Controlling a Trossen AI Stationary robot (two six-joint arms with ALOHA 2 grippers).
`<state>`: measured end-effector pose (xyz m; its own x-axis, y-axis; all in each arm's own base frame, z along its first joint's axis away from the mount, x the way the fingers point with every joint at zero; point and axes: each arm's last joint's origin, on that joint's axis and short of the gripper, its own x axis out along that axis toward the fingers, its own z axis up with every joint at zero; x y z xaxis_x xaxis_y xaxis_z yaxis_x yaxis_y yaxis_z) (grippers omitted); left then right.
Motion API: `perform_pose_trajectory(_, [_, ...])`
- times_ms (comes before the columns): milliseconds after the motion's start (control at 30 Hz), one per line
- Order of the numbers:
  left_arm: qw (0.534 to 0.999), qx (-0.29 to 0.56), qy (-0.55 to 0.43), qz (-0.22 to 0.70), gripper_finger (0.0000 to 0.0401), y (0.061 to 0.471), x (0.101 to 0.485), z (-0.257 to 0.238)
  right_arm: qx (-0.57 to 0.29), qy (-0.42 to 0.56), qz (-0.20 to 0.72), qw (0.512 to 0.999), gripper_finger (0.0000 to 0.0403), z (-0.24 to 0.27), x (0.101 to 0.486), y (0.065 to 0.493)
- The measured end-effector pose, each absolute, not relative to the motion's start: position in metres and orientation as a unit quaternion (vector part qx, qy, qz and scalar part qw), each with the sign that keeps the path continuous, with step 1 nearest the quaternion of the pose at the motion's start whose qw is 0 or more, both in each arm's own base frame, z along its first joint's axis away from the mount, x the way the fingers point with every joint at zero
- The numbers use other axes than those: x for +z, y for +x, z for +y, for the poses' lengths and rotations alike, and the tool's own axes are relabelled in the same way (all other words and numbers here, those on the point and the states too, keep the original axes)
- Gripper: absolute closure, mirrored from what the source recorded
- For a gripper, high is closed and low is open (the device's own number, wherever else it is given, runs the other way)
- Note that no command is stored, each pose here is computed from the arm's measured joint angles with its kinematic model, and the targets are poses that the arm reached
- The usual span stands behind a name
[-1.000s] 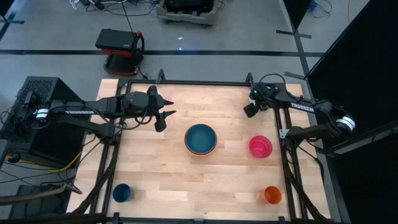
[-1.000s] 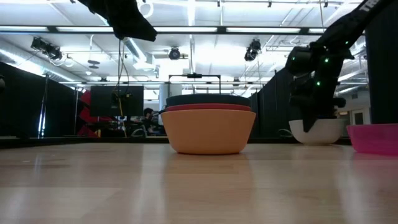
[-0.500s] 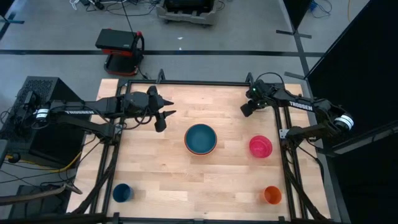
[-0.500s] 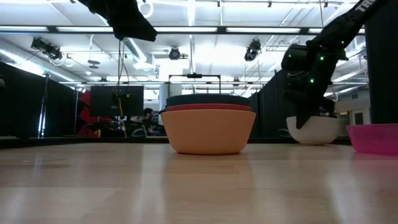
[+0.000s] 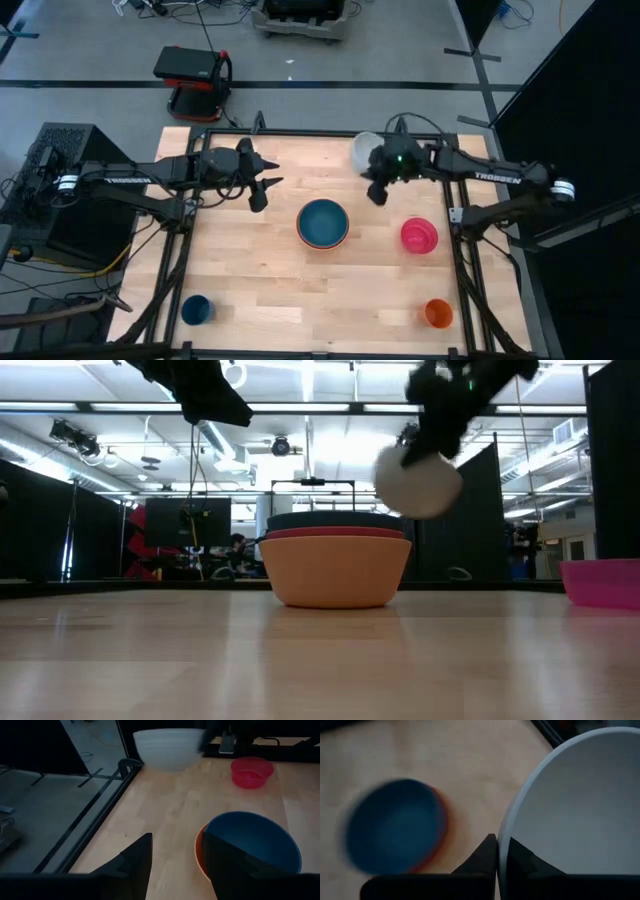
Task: Nest bowls inside each other
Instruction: Stack the white bowl on top of the blue bowl
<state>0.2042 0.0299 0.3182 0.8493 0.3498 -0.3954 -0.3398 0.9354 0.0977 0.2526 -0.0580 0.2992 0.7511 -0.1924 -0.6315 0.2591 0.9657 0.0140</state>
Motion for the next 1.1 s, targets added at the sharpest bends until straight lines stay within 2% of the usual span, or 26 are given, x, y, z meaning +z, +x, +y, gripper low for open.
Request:
perform_pose_trajectory(567, [0.960, 0.199, 0.029, 0.192, 0.0243, 0.201, 0.323, 0.031, 0.069, -0.097, 0.372, 0.921, 0.0403, 0.031, 0.263, 0.306])
perform_pose_trajectory(1000, [0.958, 0.202, 0.017, 0.203, 0.0243, 0.199, 0.321, 0.031, 0.136, -0.086, 0.403, 0.901, 0.0402, 0.040, 0.238, 0.345])
perform_pose_trajectory(1100, [0.958, 0.202, 0.016, 0.205, 0.0243, 0.199, 0.321, 0.031, 0.134, -0.080, 0.401, 0.903, 0.0388, 0.039, 0.238, 0.347])
